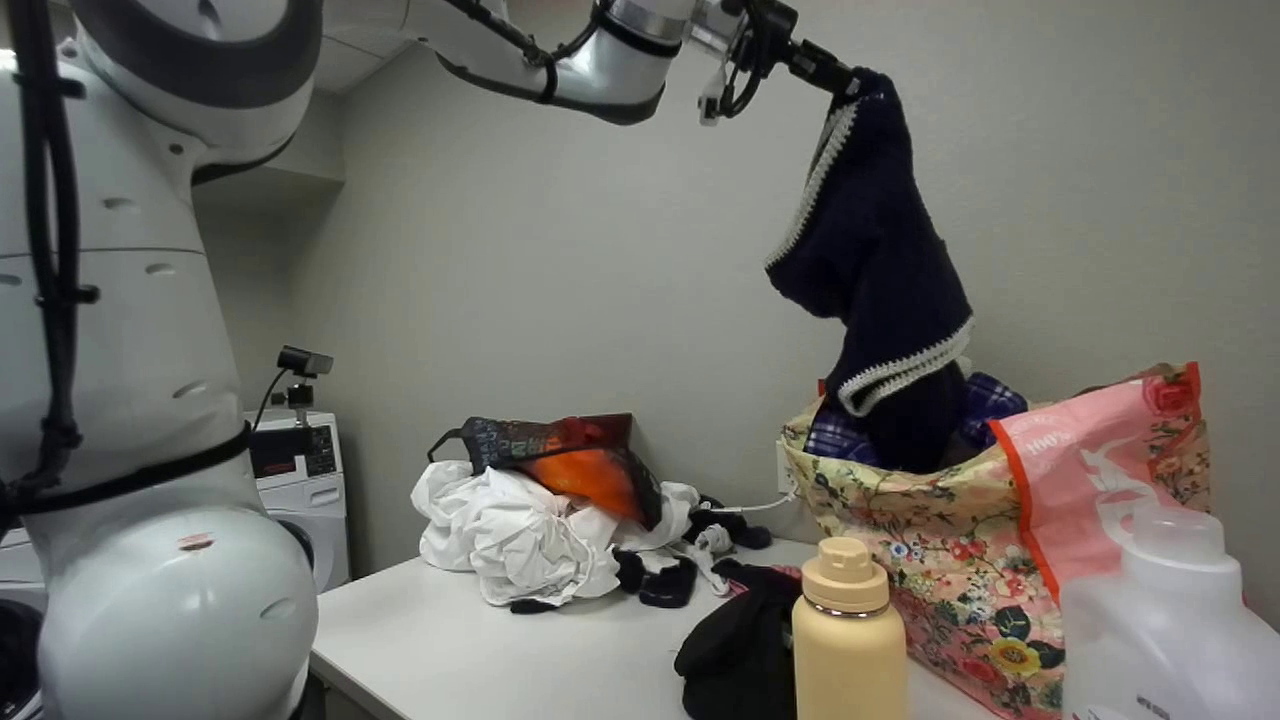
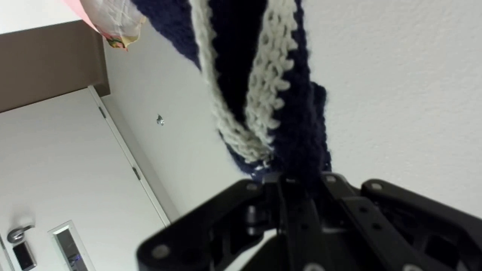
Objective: Remove the blue piece of clothing from the bag.
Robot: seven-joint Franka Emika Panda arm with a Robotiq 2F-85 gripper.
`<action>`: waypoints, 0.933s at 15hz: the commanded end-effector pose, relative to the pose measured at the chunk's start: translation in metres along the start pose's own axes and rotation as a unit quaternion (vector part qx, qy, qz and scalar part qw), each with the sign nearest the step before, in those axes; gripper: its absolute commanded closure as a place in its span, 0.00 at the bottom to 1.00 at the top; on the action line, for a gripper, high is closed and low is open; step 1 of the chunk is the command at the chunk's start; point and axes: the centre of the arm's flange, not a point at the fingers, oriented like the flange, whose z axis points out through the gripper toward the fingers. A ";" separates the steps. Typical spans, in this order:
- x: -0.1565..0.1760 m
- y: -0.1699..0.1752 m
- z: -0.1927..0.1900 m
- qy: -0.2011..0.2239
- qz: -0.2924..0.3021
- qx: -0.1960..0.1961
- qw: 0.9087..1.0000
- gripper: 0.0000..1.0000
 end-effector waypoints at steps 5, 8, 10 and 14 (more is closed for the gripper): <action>0.079 -0.029 -0.073 -0.061 0.002 0.057 0.996 0.94; 0.107 -0.029 -0.101 -0.087 -0.002 0.071 0.994 0.94; 0.122 -0.027 -0.121 -0.103 -0.012 0.077 0.992 0.95; 0.140 -0.024 -0.158 -0.135 -0.045 0.079 0.987 0.94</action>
